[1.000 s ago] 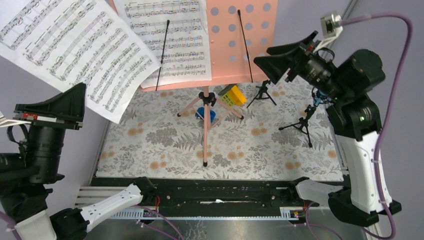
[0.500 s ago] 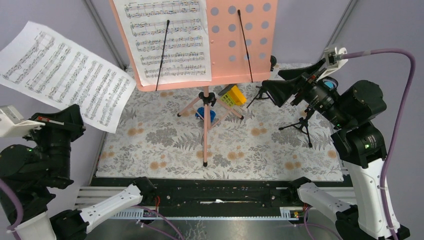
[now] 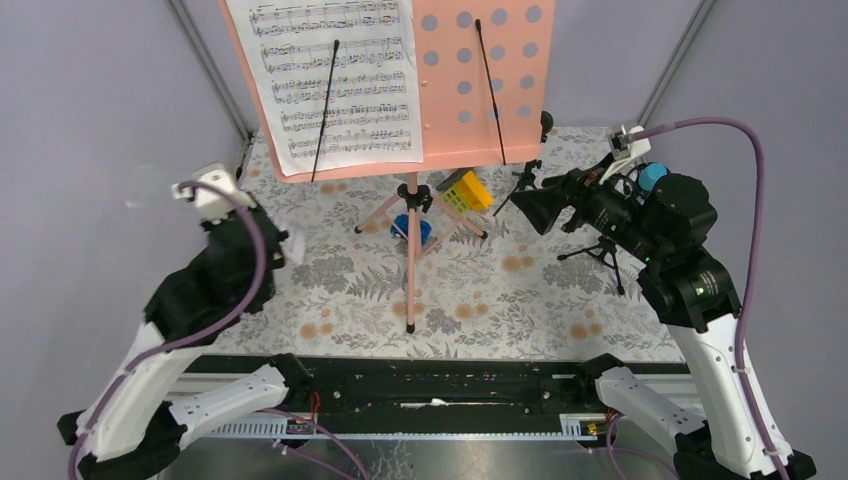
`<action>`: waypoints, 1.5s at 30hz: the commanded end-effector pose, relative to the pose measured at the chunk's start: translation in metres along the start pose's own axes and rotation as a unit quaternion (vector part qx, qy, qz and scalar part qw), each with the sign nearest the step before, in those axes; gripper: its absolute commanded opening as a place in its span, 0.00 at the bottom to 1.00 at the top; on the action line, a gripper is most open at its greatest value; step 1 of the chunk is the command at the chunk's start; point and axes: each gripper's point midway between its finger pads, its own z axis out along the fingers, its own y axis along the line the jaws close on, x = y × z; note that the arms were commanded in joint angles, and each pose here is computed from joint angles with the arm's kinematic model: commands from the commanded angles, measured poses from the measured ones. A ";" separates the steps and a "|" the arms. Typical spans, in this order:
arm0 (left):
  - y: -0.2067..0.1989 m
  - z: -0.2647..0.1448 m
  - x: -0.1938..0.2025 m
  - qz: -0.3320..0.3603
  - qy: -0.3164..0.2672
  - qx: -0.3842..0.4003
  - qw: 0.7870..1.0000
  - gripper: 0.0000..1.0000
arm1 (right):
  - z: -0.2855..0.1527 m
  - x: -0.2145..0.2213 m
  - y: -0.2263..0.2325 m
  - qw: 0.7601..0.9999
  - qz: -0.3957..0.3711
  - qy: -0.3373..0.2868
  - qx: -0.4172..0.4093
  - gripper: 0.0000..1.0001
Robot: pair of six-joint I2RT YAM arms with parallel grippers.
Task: Pack up the instrument practice props
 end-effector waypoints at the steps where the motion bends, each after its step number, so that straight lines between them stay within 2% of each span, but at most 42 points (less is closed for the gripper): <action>1: -0.037 0.014 0.010 -0.035 0.003 0.026 0.999 0.00 | -0.007 0.006 0.001 1.000 0.005 -0.004 -0.001 0.89; 5: -0.037 0.023 0.011 -0.044 0.000 0.018 0.999 0.00 | -0.010 0.016 -0.001 1.000 0.008 0.003 0.004 0.90; 9: -0.031 0.049 0.033 -0.050 0.033 0.020 0.998 0.00 | -0.011 0.022 -0.005 1.000 0.011 0.008 0.009 0.91; 18: 0.041 0.102 0.053 -0.129 0.071 -0.028 0.989 0.00 | -0.017 0.034 -0.010 1.000 0.014 0.018 0.021 0.91; 21: 0.061 0.121 0.070 -0.187 0.104 -0.022 0.977 0.00 | -0.018 0.037 -0.010 0.999 0.015 0.023 0.022 0.91; 24: 0.060 0.146 0.094 -0.258 0.147 0.017 0.955 0.00 | -0.018 0.042 -0.011 0.999 0.019 0.029 0.021 0.92; 26: 0.059 0.165 0.098 -0.299 0.152 0.041 0.941 0.00 | -0.020 0.044 -0.010 0.999 0.020 0.032 0.022 0.92; 30: 0.035 0.199 0.081 -0.339 0.155 0.129 0.919 0.00 | -0.024 0.048 -0.012 0.999 0.021 0.035 0.027 0.92; 32: 0.026 0.212 0.061 -0.349 0.136 0.166 0.912 0.00 | -0.026 0.050 -0.014 0.999 0.021 0.035 0.032 0.92; 35: 0.021 0.227 0.033 -0.350 0.098 0.193 0.911 0.00 | -0.026 0.053 -0.015 0.998 0.024 0.037 0.034 0.93; 38: 0.023 0.238 0.030 -0.356 0.085 0.195 0.910 0.00 | -0.026 0.056 -0.017 0.998 0.029 0.039 0.037 0.93; 41: 0.025 0.241 0.053 -0.379 0.093 0.199 0.899 0.00 | -0.026 0.060 -0.020 0.998 0.032 0.042 0.042 0.93; 45: 0.036 0.244 0.121 -0.417 0.144 0.158 0.884 0.00 | -0.024 0.066 -0.023 0.997 0.036 0.047 0.048 0.93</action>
